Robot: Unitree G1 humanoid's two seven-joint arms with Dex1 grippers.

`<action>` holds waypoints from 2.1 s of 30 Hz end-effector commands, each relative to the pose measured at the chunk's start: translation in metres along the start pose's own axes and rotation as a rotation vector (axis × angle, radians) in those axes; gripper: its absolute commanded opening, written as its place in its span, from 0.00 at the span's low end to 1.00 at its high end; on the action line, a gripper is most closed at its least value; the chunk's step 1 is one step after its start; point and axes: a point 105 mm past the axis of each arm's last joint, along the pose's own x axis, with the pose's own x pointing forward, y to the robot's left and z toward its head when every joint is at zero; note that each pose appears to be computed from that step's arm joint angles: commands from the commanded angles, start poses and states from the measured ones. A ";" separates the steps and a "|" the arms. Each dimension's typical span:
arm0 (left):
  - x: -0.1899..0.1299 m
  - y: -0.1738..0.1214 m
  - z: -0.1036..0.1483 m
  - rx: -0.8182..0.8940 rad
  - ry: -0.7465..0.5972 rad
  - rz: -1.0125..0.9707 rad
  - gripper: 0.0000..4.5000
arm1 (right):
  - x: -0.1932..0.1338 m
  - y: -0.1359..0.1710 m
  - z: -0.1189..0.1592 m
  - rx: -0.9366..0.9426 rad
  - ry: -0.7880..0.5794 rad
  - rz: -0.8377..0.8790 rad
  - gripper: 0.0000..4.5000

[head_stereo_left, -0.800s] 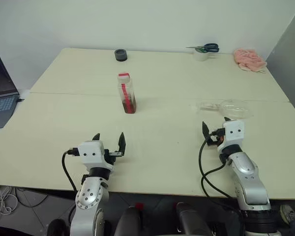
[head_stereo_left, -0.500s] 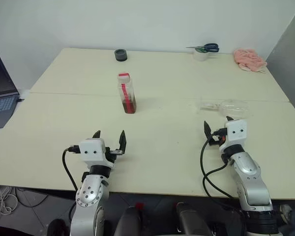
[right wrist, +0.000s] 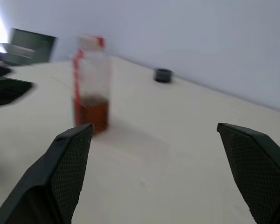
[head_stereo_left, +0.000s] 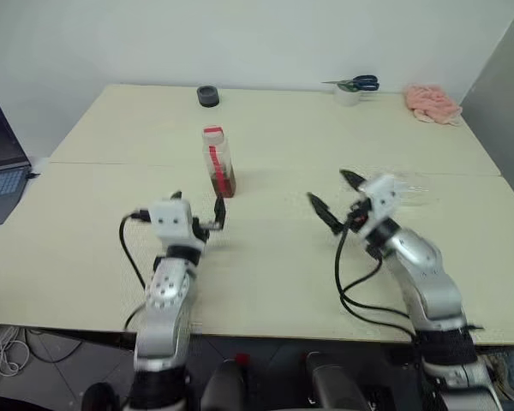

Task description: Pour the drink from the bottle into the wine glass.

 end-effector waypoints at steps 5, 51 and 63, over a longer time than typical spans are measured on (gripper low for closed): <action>0.032 -0.004 0.017 0.011 -0.008 -0.008 0.99 | 0.027 0.015 0.029 0.033 -0.037 0.265 1.00; 0.101 -0.033 0.014 0.117 -0.044 -0.085 0.78 | 0.033 0.037 0.036 0.112 -0.020 0.344 1.00; 0.092 -0.030 0.034 0.125 -0.110 -0.178 0.43 | 0.029 0.023 0.055 0.043 -0.035 0.296 1.00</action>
